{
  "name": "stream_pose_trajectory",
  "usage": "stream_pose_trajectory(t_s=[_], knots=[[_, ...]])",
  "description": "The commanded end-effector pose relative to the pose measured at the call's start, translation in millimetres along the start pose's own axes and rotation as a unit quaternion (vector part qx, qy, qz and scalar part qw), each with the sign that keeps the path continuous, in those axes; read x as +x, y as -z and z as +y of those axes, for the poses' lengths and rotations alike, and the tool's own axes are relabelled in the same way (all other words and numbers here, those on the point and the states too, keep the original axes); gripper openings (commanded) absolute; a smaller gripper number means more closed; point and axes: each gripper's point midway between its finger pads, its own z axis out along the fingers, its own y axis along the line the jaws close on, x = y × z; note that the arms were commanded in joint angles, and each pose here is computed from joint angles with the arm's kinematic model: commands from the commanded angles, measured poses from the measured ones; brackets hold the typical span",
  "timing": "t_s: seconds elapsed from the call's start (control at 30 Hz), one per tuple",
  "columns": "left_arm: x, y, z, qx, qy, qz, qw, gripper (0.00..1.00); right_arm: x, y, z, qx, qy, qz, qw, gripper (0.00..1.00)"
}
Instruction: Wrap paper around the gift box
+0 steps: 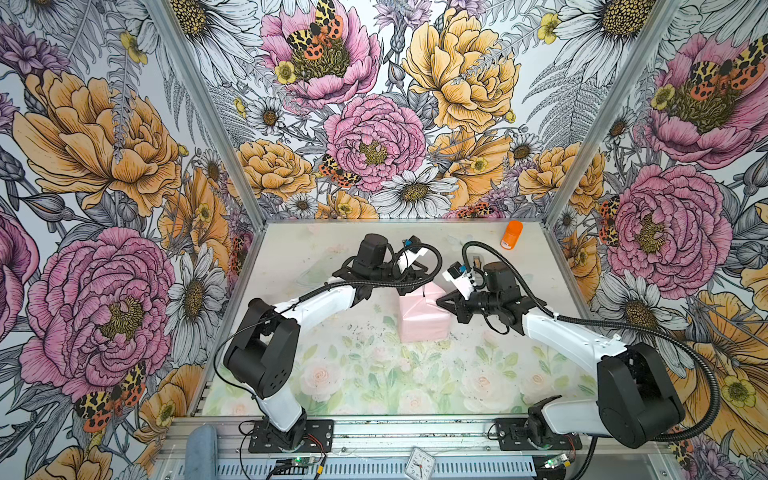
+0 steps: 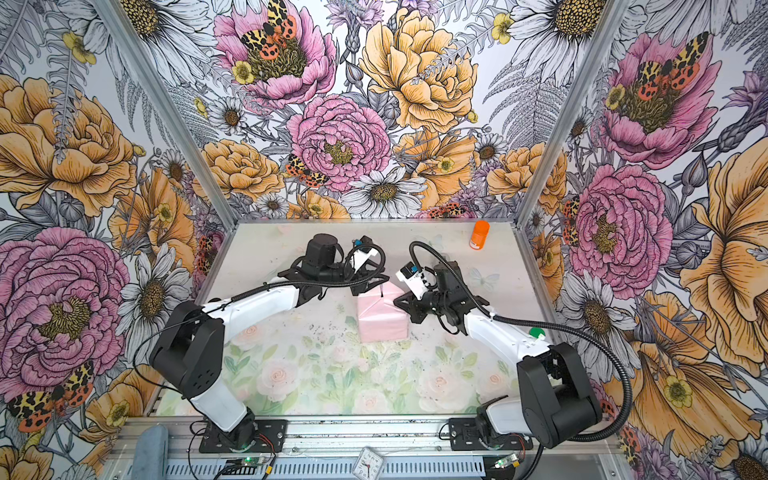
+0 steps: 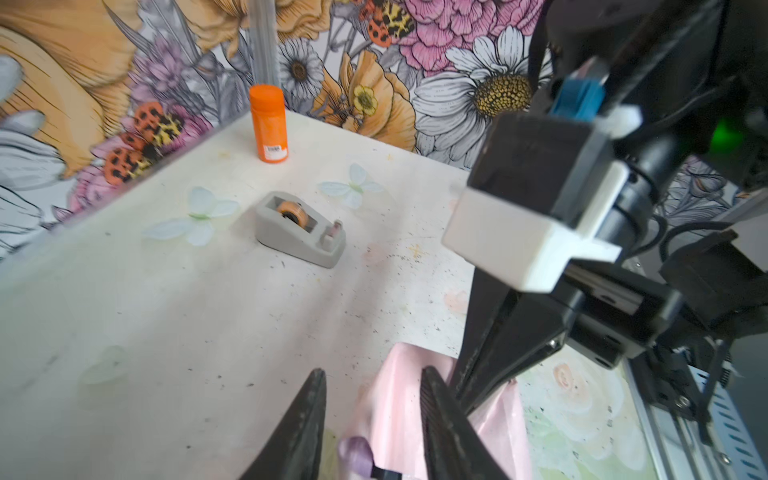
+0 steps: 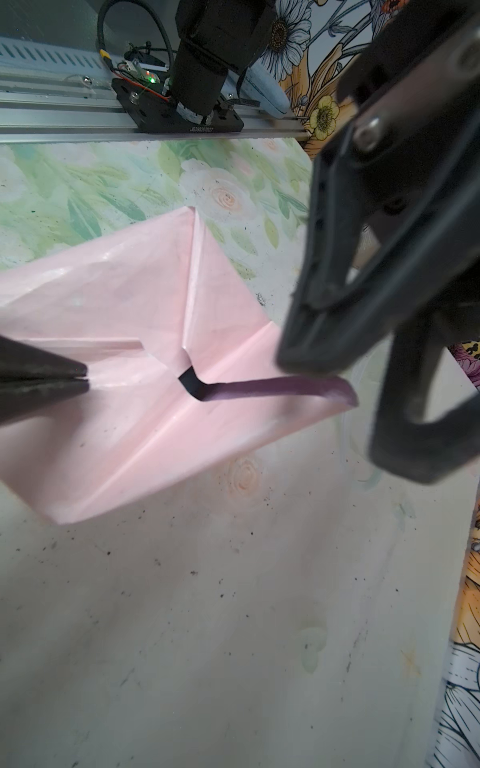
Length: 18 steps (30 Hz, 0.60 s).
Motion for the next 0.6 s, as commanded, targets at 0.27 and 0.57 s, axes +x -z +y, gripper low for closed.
stream_pose_trajectory(t_s=[0.27, 0.57], knots=[[26.1, 11.1, 90.4, -0.154, 0.102, 0.011, 0.983, 0.44, 12.6, -2.7, 2.9, 0.000, -0.015, 0.018, 1.000, 0.06], [55.6, -22.7, 72.1, -0.056, 0.119, 0.048, 0.990, 0.39, 13.7, -4.2, 1.5, 0.001, -0.018, 0.021, 1.000, 0.06]])
